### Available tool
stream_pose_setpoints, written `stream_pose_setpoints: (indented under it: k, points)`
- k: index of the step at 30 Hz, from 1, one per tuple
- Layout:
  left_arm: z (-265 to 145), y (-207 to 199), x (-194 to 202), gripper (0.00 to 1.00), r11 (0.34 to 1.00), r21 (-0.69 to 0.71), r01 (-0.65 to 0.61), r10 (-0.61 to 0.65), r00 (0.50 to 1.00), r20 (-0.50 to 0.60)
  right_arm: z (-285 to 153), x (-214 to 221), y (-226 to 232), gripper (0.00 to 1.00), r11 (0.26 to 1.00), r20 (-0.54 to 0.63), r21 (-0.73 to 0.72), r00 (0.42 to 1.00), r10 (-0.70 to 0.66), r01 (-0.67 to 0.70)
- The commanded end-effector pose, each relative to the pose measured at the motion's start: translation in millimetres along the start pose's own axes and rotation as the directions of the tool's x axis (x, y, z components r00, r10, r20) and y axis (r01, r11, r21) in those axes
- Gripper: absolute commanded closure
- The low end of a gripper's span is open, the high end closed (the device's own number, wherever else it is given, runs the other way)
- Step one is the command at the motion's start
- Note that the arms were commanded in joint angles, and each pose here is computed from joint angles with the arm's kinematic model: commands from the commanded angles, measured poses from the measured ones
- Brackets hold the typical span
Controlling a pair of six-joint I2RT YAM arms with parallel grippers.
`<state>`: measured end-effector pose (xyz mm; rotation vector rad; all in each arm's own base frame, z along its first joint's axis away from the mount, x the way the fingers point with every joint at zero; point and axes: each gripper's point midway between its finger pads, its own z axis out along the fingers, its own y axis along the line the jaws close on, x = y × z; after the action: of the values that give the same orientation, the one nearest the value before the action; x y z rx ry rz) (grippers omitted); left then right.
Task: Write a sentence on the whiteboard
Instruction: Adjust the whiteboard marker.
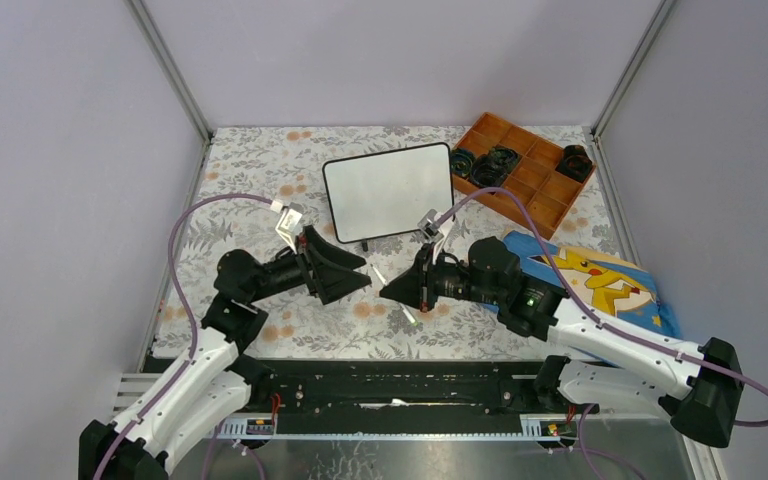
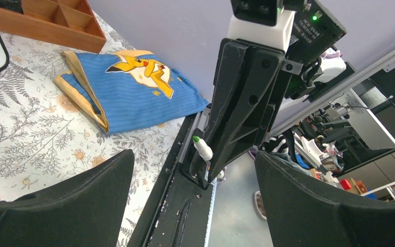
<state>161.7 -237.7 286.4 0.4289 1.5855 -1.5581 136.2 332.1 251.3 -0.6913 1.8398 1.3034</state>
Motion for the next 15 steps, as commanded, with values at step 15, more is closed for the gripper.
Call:
stream_pose_setpoints:
  k: [15]
  points:
    - [24.9, -35.1, -2.9, 0.26, 0.987, 0.164, -0.004, 0.011, 0.999, -0.036, 1.7, -35.2, 33.2, 1.00, 0.992, 0.082, -0.126, 0.996, -0.020, 0.030]
